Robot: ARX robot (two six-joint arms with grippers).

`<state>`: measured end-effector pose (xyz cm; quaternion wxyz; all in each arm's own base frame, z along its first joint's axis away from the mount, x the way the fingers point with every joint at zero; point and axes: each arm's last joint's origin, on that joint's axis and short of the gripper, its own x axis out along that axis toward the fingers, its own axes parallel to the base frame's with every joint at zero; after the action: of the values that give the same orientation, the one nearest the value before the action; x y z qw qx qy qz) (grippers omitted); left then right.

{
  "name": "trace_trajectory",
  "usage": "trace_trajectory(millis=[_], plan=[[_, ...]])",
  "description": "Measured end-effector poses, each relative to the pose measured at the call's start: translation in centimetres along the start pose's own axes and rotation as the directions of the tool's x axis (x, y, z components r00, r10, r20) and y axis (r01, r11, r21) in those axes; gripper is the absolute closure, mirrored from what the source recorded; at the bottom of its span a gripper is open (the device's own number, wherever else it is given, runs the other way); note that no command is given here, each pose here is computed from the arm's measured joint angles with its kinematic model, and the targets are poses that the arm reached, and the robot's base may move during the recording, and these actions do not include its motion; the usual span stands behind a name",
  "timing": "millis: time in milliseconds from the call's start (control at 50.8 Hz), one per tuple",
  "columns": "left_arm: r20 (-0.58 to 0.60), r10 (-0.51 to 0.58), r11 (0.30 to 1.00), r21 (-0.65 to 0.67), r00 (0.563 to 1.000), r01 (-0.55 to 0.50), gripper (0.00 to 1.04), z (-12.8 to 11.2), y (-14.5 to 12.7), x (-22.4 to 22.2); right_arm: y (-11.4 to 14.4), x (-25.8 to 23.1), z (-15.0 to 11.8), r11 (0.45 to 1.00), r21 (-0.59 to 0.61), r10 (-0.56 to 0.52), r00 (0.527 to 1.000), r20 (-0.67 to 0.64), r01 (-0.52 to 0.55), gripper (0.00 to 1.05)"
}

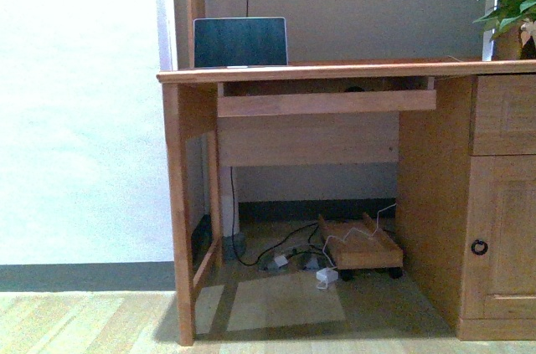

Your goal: Place mouse

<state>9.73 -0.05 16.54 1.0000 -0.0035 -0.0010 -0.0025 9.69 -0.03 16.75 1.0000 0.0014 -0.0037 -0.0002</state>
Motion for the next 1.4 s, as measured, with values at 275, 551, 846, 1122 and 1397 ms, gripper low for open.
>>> trace_trajectory(millis=[275, 551, 846, 1122, 1397], plan=[[0.000, 0.000, 1.000, 0.000, 1.000, 0.000, 0.08, 0.00, 0.00, 0.00, 0.00, 0.00, 0.00, 1.000, 0.000, 0.000, 1.000, 0.000, 0.000, 0.07], [0.000, 0.000, 1.000, 0.000, 1.000, 0.000, 0.08, 0.00, 0.00, 0.00, 0.00, 0.00, 0.00, 1.000, 0.000, 0.000, 1.000, 0.000, 0.000, 0.07], [0.000, 0.000, 1.000, 0.000, 1.000, 0.000, 0.08, 0.00, 0.00, 0.00, 0.00, 0.00, 0.00, 1.000, 0.000, 0.000, 1.000, 0.000, 0.000, 0.07], [0.001, 0.000, 1.000, 0.000, 1.000, 0.000, 0.08, 0.01, 0.00, 0.00, 0.00, 0.00, 0.00, 1.000, 0.000, 0.000, 1.000, 0.000, 0.000, 0.07], [0.000, 0.000, 1.000, 0.000, 1.000, 0.000, 0.08, 0.00, 0.00, 0.00, 0.00, 0.00, 0.00, 1.000, 0.000, 0.000, 1.000, 0.000, 0.000, 0.07]])
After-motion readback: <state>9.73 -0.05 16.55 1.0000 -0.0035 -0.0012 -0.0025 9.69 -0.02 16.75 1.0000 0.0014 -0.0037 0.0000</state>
